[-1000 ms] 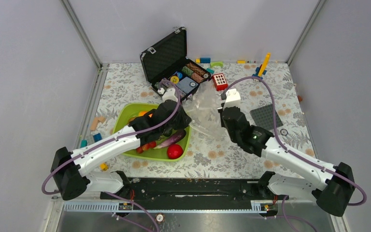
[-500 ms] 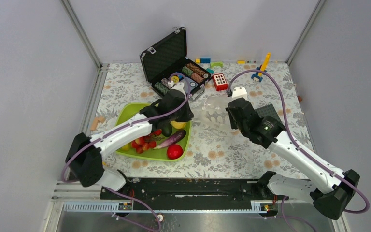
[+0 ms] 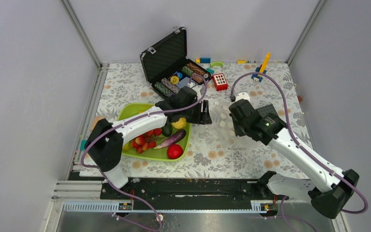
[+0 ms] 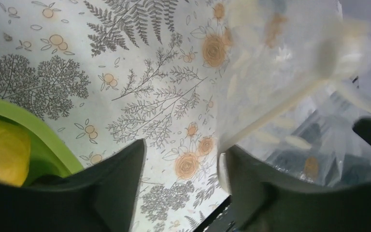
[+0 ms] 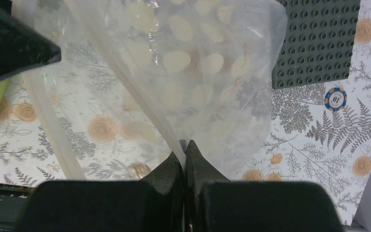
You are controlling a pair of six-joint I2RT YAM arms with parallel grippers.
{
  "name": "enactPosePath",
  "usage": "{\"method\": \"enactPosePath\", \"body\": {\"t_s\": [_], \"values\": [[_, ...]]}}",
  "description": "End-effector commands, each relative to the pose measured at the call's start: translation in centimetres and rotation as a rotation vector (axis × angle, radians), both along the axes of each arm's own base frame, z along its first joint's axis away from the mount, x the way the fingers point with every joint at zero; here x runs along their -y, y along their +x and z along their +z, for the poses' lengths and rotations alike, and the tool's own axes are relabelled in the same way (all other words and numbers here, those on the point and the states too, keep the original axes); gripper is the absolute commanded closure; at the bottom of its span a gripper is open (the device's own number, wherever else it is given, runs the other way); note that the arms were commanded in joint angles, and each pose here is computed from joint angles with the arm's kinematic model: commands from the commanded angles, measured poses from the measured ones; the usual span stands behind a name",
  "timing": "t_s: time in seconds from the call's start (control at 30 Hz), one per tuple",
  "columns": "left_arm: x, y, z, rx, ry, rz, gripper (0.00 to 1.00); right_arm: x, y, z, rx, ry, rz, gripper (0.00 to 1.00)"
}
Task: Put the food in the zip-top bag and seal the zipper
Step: Open the zipper of the food storage bag at the center of the board, then pick up the fake fruit from the bin.
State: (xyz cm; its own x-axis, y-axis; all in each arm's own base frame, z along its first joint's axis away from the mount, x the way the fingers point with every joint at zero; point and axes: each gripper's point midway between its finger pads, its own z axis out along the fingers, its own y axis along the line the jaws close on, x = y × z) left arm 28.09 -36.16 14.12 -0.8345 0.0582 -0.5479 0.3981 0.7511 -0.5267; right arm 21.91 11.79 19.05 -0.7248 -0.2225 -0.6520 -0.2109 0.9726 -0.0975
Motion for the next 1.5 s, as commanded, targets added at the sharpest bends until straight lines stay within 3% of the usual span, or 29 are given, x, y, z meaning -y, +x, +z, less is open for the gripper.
{"method": "enactPosePath", "body": {"t_s": [0.0,0.07,0.13,0.33,0.53,0.83,1.07,1.23,1.47], "values": [[0.8,-1.3,4.0,0.058,-0.104,-0.083,0.30,1.1,1.0,0.4,0.001,-0.066,-0.093,1.00],[-0.1,-2.0,4.5,0.073,-0.112,-0.083,0.07,1.0,1.3,0.0,-0.013,-0.077,-0.101,1.00],[-0.7,-2.7,5.4,0.093,-0.129,-0.087,0.01,0.7,1.5,-0.4,-0.028,-0.086,-0.104,1.00],[-3.7,-4.3,6.7,0.144,-0.118,-0.045,0.01,-0.2,2.1,-1.4,-0.085,-0.081,-0.125,1.00],[-9.9,-3.2,4.6,0.191,0.084,0.173,0.01,-1.7,2.8,-2.2,-0.118,-0.037,-0.144,1.00],[-13.4,-5.4,0.1,0.075,0.195,0.255,0.01,-1.8,4.1,-2.8,-0.082,0.015,-0.220,1.00],[-14.3,-8.1,-2.2,-0.010,0.181,0.241,0.02,-2.3,4.6,-3.3,-0.034,0.099,-0.222,1.00],[-13.8,-8.6,-3.7,-0.063,0.181,0.220,0.14,-2.2,4.6,-3.8,-0.046,0.094,-0.224,1.00],[-12.8,-9.3,-4.9,-0.125,0.182,0.175,0.23,-2.0,4.5,-4.2,-0.058,0.081,-0.220,1.00]]}}
